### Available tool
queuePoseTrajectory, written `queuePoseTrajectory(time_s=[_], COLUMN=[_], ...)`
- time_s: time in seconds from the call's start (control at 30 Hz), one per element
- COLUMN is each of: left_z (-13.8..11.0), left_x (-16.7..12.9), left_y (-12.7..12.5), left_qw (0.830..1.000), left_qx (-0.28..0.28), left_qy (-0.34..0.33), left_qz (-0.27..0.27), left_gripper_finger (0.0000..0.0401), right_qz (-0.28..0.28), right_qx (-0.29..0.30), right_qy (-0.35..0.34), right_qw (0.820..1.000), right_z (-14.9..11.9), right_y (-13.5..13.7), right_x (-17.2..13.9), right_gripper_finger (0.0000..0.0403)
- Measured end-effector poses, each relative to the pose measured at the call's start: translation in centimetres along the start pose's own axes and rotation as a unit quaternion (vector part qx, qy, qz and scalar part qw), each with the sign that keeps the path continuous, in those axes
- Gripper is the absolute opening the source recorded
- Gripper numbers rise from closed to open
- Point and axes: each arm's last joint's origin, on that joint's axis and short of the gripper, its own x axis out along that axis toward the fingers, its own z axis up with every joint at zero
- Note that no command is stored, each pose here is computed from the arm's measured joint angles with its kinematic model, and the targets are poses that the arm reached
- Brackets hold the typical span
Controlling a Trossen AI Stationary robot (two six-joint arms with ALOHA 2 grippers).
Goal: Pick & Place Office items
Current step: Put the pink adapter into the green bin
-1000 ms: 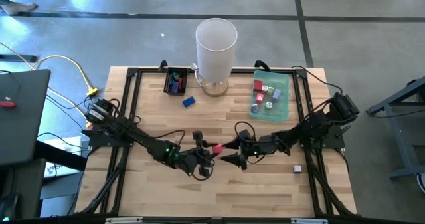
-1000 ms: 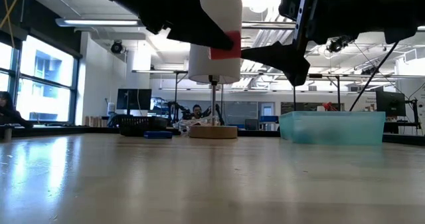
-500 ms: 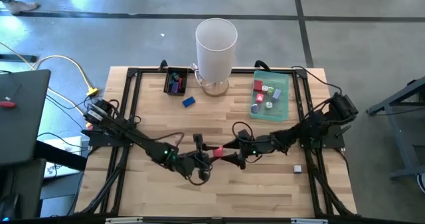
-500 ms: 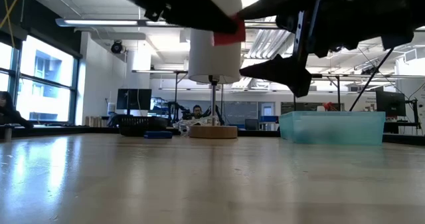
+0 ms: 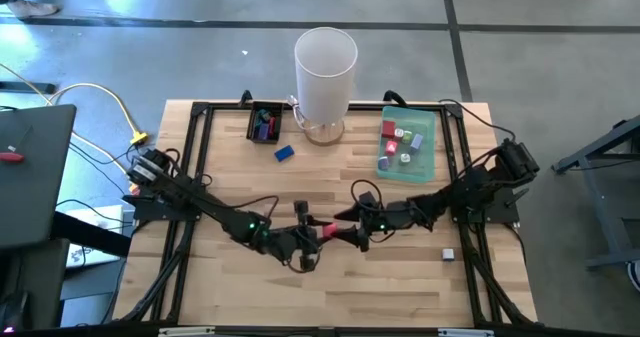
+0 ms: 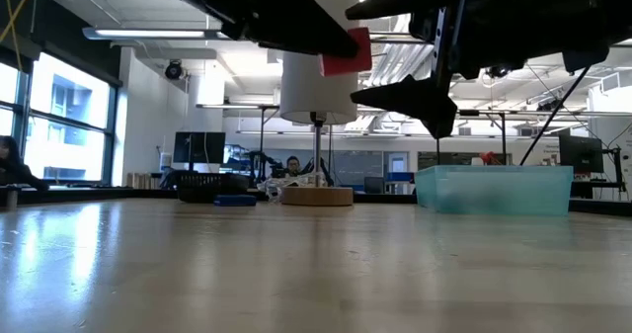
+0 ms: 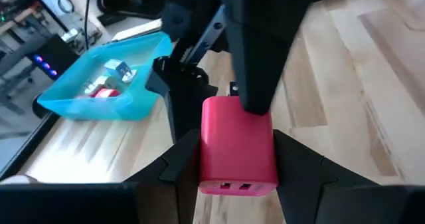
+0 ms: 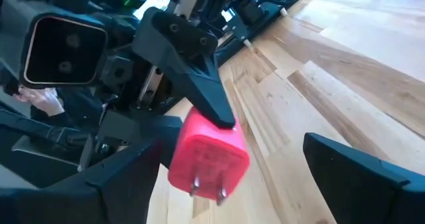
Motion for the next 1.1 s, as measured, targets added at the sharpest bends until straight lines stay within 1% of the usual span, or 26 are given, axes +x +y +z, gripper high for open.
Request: queuePoseTrajectory(time_s=[0.17, 0.27, 0.37, 0.6, 0.67, 0.83, 1.1], left_z=[-0.1, -0.1, -0.1, -0.1, -0.1, -0.1, -0.2], left_x=[0.7, 1.1, 1.3, 1.3, 1.3, 1.4, 1.6], left_y=[0.9, 1.3, 1.5, 1.6, 1.6, 1.6, 1.9], left_qw=[1.000, 1.000, 1.000, 1.000, 1.000, 1.000, 1.000], left_qx=[-0.013, -0.018, -0.020, -0.020, -0.011, -0.007, -0.007], left_qy=[0.004, 0.003, 0.002, 0.003, 0.003, 0.001, 0.000], left_qz=[0.010, -0.001, -0.014, -0.013, -0.013, -0.012, -0.002], left_gripper_finger=[0.0144, 0.0144, 0.0144, 0.0144, 0.0144, 0.0144, 0.0144], right_qz=[0.000, -0.002, -0.002, 0.005, 0.005, 0.004, 0.003], right_qx=[0.000, -0.002, -0.013, -0.022, -0.022, -0.021, -0.028], right_qy=[0.001, 0.003, 0.002, -0.005, -0.005, -0.005, -0.002], right_qw=[1.000, 1.000, 1.000, 1.000, 1.000, 1.000, 1.000], right_z=[0.0, 0.0, 0.0, 0.1, 0.1, 0.1, 0.1], right_y=[0.0, 0.0, 0.0, 0.1, 0.1, 0.1, 0.1], right_x=[0.0, 0.0, 0.0, 0.0, 0.0, 0.0, 0.0], right_gripper_finger=[0.0356, 0.0356, 0.0356, 0.0355, 0.0350, 0.0322, 0.0250])
